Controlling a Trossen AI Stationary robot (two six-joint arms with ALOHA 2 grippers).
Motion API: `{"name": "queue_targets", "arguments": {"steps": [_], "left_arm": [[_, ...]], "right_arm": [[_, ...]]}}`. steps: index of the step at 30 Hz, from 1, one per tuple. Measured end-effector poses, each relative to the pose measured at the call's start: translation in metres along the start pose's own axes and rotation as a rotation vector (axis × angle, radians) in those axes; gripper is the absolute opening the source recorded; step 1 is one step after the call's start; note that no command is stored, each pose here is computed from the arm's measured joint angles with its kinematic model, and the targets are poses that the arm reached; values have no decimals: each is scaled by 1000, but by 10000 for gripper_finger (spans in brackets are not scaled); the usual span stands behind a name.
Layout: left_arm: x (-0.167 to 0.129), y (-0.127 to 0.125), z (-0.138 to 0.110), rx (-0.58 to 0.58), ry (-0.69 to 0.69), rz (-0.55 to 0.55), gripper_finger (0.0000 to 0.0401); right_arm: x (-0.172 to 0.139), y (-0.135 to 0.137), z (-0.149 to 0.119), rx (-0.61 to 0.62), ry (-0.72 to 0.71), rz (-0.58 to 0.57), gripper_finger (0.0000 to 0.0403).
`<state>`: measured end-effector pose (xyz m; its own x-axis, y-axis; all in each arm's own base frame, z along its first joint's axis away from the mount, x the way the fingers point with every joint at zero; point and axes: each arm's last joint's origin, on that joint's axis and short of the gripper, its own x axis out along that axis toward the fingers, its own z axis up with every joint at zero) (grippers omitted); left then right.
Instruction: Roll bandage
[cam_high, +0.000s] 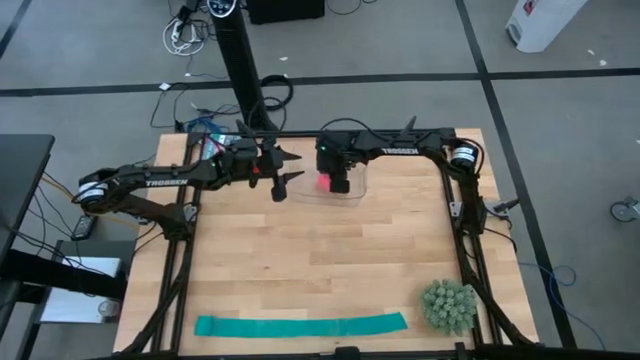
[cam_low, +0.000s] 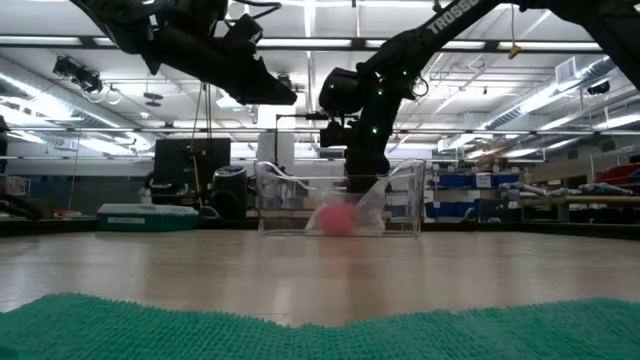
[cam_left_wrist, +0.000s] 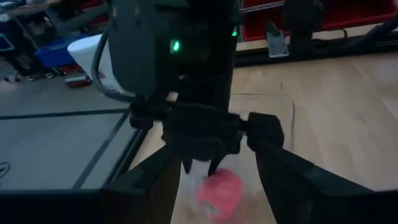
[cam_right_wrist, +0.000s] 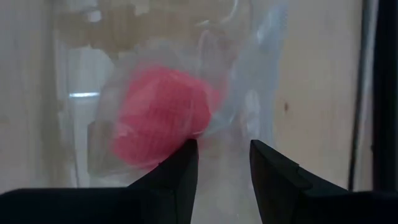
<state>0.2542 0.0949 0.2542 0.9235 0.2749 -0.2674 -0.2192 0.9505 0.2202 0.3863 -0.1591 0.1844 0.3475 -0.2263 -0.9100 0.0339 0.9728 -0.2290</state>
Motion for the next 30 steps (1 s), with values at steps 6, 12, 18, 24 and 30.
{"name": "queue_targets", "arguments": {"steps": [6, 12, 18, 24, 30], "left_arm": [[-2, 0, 3, -21, -14, -3, 214], [-2, -1, 3, -28, -15, -9, 214], [-2, -1, 3, -46, -14, -9, 214], [-2, -2, 5, -36, -31, -17, 214], [-13, -17, 21, 45, -133, -92, 213]], "right_arm": [[3, -3, -5, 35, -28, 131, 139], [0, -4, -10, 63, 17, 152, 139], [-26, -8, -6, 103, -43, 101, 139], [-53, -10, -2, 118, -109, 72, 139], [-95, -9, -3, 150, -315, 226, 136]]}}
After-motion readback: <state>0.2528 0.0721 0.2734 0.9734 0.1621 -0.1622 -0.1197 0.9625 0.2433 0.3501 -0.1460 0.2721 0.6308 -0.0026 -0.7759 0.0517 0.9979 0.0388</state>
